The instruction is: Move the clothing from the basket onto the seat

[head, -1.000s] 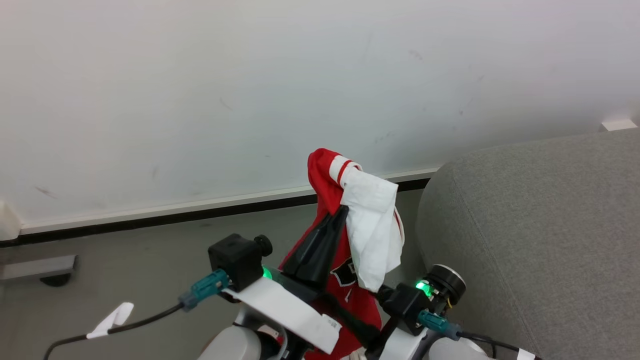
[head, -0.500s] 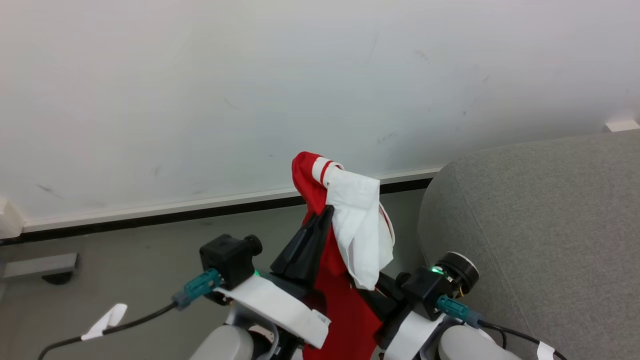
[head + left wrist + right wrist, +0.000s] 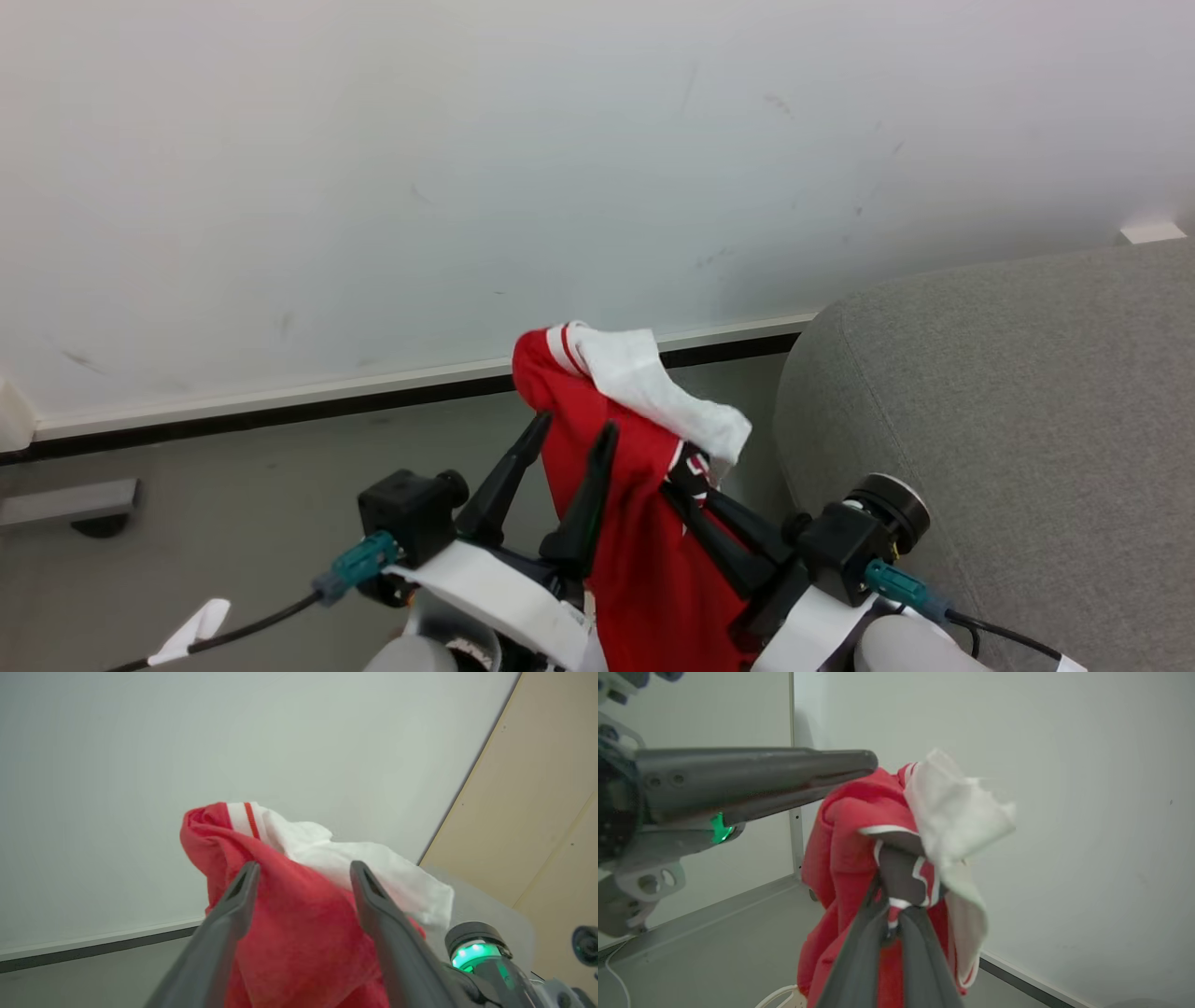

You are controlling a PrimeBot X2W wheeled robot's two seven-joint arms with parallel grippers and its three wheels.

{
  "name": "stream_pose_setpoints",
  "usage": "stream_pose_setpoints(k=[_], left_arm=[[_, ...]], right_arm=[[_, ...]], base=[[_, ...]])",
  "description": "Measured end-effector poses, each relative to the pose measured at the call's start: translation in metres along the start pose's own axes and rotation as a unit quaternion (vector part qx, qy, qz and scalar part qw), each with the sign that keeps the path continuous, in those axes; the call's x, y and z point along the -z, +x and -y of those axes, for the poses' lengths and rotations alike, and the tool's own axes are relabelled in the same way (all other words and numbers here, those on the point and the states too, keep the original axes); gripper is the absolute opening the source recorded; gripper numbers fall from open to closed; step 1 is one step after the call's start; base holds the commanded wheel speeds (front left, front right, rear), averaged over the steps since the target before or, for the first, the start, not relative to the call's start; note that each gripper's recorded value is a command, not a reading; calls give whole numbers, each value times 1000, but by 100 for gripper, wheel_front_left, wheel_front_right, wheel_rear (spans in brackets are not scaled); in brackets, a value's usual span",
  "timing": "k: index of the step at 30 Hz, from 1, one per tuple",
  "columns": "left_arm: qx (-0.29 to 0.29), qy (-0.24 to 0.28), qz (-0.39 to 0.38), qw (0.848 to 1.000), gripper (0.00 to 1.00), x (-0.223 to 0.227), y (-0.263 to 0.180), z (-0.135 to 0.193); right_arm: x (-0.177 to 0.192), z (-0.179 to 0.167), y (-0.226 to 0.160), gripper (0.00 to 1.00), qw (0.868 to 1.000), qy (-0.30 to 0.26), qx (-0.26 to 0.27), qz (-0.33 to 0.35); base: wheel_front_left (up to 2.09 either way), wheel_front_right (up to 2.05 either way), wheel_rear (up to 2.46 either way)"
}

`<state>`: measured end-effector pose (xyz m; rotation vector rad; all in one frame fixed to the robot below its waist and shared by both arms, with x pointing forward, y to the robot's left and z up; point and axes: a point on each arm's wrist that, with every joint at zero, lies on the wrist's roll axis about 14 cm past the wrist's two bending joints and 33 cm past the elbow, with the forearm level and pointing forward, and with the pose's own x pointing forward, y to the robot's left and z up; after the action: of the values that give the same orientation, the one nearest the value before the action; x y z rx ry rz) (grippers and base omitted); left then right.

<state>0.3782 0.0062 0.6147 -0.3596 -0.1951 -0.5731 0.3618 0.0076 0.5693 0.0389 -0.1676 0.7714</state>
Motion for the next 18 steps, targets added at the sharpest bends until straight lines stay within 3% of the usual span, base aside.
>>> stream_pose_setpoints(k=[18], left_arm=[[1, 31, -42, 999, 100, 34, -25, -3]], right_arm=[[-20, 31, -10, 0, 999, -14, 39, 27]], base=[[0, 0, 0]])
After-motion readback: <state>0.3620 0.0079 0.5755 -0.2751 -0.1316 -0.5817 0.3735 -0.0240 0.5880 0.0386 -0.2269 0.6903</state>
